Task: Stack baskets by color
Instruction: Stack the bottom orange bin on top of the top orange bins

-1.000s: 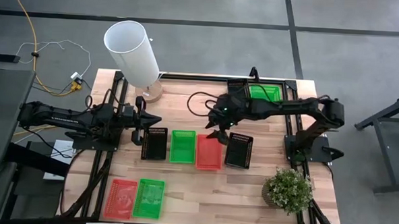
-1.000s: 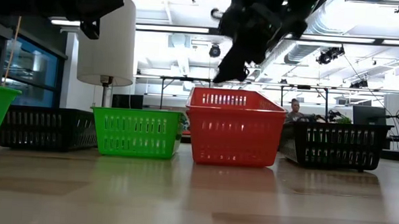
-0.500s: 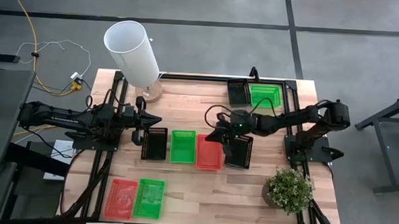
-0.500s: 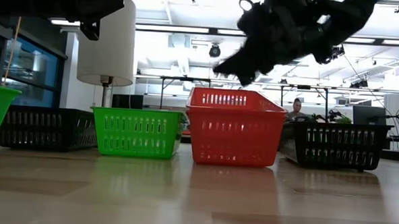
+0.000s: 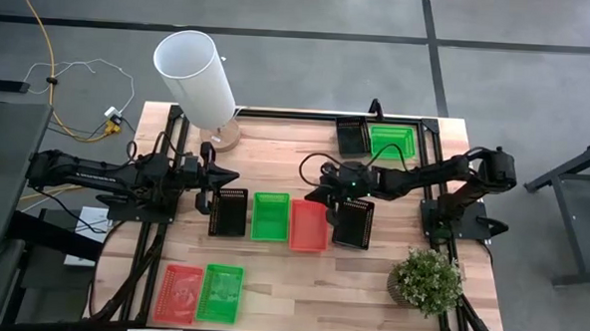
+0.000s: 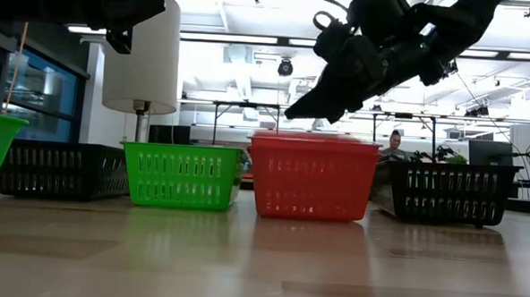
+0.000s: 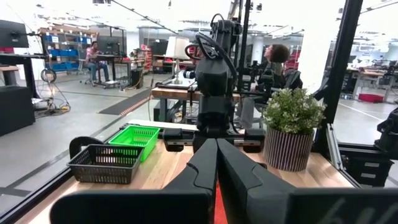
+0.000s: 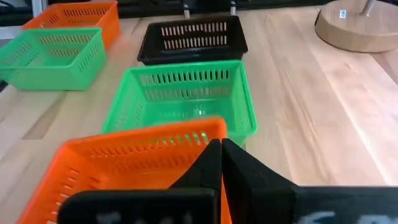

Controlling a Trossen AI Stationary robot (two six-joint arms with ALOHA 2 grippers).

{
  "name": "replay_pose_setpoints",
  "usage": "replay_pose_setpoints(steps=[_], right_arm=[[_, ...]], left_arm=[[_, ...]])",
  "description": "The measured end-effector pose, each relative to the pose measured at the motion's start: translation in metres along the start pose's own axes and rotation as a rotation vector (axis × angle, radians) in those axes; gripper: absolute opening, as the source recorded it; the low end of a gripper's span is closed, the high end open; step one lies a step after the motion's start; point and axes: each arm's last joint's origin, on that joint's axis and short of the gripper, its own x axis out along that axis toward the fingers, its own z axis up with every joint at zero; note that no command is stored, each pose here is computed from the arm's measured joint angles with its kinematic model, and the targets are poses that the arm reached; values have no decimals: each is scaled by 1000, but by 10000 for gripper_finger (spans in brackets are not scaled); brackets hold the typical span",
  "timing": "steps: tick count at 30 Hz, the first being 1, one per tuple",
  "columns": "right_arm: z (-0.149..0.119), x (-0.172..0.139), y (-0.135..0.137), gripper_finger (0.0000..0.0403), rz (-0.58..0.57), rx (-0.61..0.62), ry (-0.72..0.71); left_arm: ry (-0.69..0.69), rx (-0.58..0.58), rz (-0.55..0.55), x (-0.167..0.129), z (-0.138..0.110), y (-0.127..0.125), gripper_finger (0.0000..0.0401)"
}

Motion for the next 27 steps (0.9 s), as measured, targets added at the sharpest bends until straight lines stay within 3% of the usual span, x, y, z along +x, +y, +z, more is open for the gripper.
replay_pose_setpoints(steps=[8, 15, 19, 23, 27], right_arm=[[1, -3, 1, 0, 8, 4, 14], [16, -38, 6, 0, -13, -19, -14], [-2, -65, 10, 0, -38, 12, -126], [-22, -93, 13, 0, -49, 48, -337], [-24, -108, 15, 0, -51, 44, -471]], left_arm=[[0, 0, 0, 0, 0, 0, 0], [5, 0, 0, 0, 0, 0, 0], [14, 3, 0, 0, -1, 0, 0], [27, 6, 0, 0, -3, 0, 0], [26, 6, 0, 0, -3, 0, 0]])
